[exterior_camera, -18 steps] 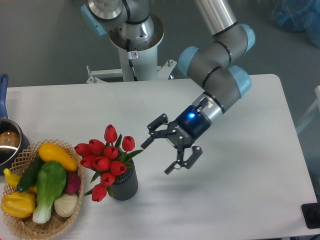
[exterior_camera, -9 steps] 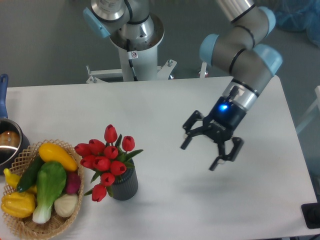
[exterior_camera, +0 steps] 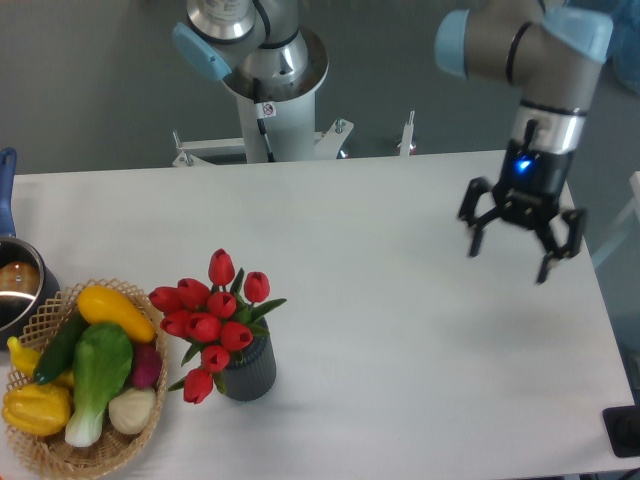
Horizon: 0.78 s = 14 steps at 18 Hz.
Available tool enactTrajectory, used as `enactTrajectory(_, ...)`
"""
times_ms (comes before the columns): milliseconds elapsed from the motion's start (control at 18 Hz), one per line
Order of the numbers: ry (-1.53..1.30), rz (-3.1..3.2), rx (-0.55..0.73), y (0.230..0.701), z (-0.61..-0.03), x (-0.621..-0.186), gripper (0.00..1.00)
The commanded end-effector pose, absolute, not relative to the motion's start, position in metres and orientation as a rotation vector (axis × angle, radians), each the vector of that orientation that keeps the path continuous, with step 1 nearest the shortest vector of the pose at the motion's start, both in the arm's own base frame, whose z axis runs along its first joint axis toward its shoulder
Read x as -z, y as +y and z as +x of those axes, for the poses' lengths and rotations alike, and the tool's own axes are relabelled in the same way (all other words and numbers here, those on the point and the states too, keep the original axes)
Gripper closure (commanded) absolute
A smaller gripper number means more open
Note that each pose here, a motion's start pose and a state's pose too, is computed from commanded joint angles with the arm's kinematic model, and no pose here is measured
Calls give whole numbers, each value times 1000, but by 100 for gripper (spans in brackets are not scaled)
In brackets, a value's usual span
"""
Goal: Insert the flowers into the vase
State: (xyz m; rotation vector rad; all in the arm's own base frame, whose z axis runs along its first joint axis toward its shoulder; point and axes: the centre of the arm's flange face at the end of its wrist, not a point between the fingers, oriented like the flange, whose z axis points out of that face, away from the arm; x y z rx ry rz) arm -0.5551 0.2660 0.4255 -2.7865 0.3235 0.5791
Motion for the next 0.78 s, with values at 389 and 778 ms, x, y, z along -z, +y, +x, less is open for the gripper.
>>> enactTrajectory(389, 318, -3014, -572, 169, -540, -470, 0)
enactTrajectory(778, 309, -3079, -415, 80, -504, -505, 0)
